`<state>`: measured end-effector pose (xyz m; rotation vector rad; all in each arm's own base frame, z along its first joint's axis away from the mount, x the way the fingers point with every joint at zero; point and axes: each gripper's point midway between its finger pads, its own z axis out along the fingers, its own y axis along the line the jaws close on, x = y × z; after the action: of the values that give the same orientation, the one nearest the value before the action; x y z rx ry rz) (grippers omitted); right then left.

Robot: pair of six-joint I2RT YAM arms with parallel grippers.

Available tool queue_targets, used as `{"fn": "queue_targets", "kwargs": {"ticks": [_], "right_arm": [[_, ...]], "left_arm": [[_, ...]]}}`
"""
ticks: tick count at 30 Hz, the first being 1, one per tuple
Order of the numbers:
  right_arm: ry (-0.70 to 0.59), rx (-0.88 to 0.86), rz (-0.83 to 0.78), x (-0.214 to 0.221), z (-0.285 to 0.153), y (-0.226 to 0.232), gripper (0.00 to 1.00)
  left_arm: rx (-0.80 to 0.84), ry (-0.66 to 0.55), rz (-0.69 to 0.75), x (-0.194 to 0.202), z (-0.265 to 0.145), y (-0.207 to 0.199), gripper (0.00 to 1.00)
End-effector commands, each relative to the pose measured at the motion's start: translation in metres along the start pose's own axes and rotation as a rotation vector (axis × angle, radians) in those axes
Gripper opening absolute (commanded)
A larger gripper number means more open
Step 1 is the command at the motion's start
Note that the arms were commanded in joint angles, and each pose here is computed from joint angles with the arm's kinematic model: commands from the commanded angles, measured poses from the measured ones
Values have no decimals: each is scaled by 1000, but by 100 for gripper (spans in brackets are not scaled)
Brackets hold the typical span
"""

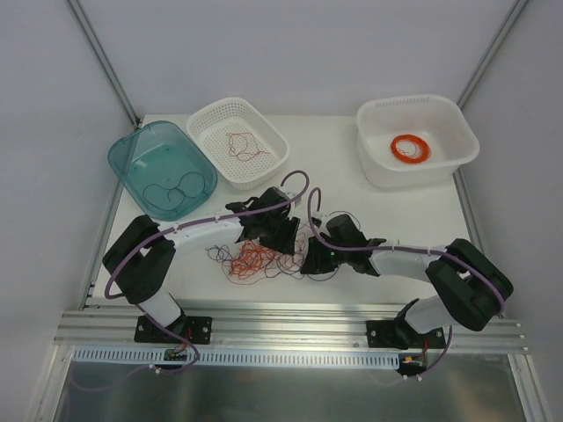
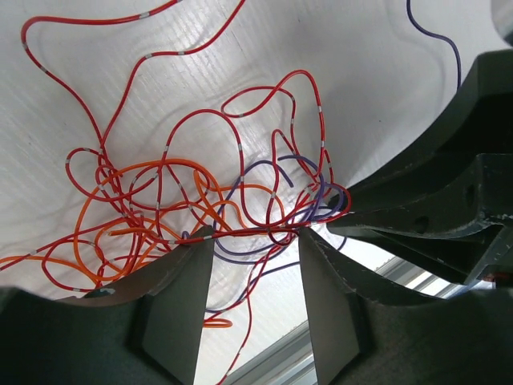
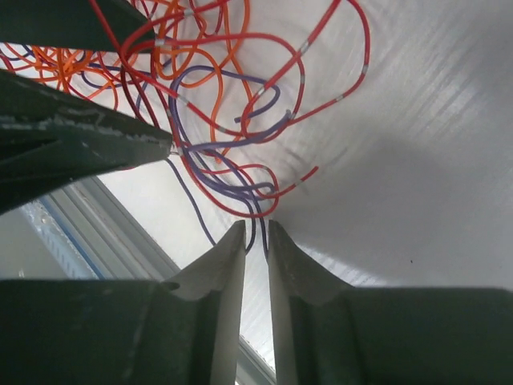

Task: Untangle the cables

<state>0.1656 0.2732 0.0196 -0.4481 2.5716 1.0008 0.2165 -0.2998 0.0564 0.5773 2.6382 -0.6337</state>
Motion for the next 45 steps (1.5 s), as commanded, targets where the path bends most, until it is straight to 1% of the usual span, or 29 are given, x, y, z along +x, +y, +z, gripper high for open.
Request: {"fn": "queue_targets", "kwargs": {"ticks": [1,4,6,8,9,16,22,26,33,36,39,40,43,44,45], "right_arm": [[-21,-5,-20,0,-4,2,20],[-24,2,-21,1,-6,0,12],[-33,3,-21,0,-8,0,10],[-35,11,-23,1,-9,-1,6],[-34,11,-24,2,-10,-1,1],[-61,-5,-33,-6,-17,8,1],[-92,-31,-51,-18,-28,22,1],[-118,-35,-69,-27,-37,29,1],[-141,-45,-79,-33,-46,36,1],[-148,-39,-81,-34,-50,37,1],[-159,-27,-87,-35,-57,37,1],[-163,-13,-96,-36,-59,35,1],[-136,46,-109,-28,-68,25,1],[-139,54,-114,-27,-72,25,1],[-137,68,-116,-27,-74,23,1]], "left_arm": [[-8,-58,-12,-18,0,-6,46],[-19,-52,-26,-16,3,-4,45],[-19,-45,-28,-15,4,-4,45],[-10,-39,-31,-14,4,-5,45],[2,-40,-30,-14,3,-8,45],[73,-84,11,-18,-15,-20,52],[117,-95,30,-16,-15,-26,57],[104,-84,13,-14,-8,-23,57],[90,-71,-22,-19,7,-23,51],[66,-69,-30,-20,12,-18,46],[40,-69,-36,-18,15,-12,32],[13,-79,-39,-20,17,-7,23],[-63,-98,-65,-21,20,12,7],[-81,-92,-82,-18,21,20,0],[-97,-98,-115,-21,20,31,0]]}}
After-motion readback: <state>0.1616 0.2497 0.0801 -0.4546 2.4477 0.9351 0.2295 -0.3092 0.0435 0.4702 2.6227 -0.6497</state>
